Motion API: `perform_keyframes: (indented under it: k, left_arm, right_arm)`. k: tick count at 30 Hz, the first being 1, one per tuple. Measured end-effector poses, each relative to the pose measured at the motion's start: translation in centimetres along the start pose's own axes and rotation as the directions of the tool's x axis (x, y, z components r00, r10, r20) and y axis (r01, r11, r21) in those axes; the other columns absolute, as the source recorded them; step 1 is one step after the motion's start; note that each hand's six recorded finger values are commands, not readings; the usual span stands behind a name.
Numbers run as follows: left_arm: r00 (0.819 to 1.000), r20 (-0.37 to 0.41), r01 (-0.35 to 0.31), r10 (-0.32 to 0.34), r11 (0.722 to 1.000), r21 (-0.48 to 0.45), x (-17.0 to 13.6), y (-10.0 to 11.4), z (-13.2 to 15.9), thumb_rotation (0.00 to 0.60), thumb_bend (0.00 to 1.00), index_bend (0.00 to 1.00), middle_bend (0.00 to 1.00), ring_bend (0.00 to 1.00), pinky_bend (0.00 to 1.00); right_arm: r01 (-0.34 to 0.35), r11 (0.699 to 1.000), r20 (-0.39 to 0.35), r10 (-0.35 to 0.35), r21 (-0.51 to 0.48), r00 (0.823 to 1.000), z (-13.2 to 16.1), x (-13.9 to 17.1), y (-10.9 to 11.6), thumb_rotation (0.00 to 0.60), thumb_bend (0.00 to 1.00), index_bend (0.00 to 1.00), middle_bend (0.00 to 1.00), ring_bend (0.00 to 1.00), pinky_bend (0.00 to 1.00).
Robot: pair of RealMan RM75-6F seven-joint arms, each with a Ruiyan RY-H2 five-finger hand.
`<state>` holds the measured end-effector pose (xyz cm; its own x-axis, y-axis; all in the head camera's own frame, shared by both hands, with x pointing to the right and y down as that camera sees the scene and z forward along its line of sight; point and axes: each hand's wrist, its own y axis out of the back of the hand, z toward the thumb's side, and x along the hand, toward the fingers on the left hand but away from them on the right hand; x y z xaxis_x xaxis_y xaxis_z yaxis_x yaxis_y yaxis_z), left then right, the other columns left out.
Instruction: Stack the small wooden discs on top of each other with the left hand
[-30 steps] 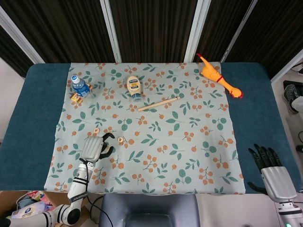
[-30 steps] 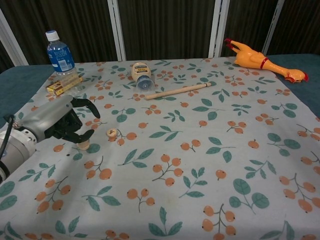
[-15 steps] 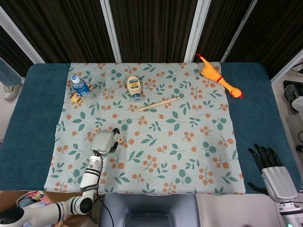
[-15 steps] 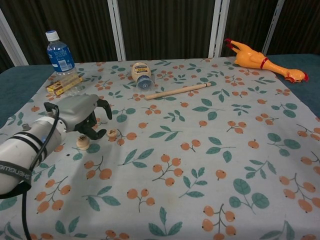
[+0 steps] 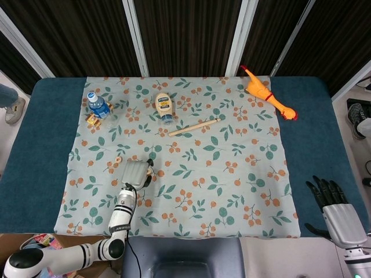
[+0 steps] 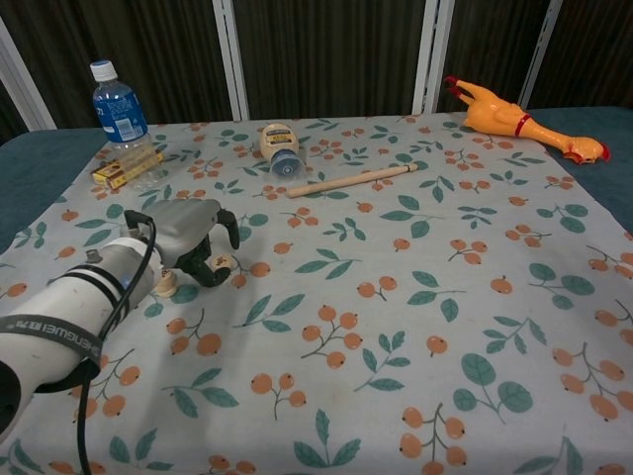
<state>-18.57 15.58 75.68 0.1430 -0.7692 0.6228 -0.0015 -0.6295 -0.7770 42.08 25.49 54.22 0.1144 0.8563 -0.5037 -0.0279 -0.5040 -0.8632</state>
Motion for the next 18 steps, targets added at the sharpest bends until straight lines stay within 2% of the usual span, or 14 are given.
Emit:
perform_keyframes:
  k: [18]
  left_arm:
    - [1.0,-0.019,0.006,-0.005,1.0,0.016,0.4,-0.84,-0.97,0.6,0.38,0.42,1.0,1.0,1.0]
  right_arm:
    - [0.005,1.0,0.005,-0.005,0.0,1.0,-0.08,0.02,0.07,0.6,0.08,0.0,0.0,0.0,0.0]
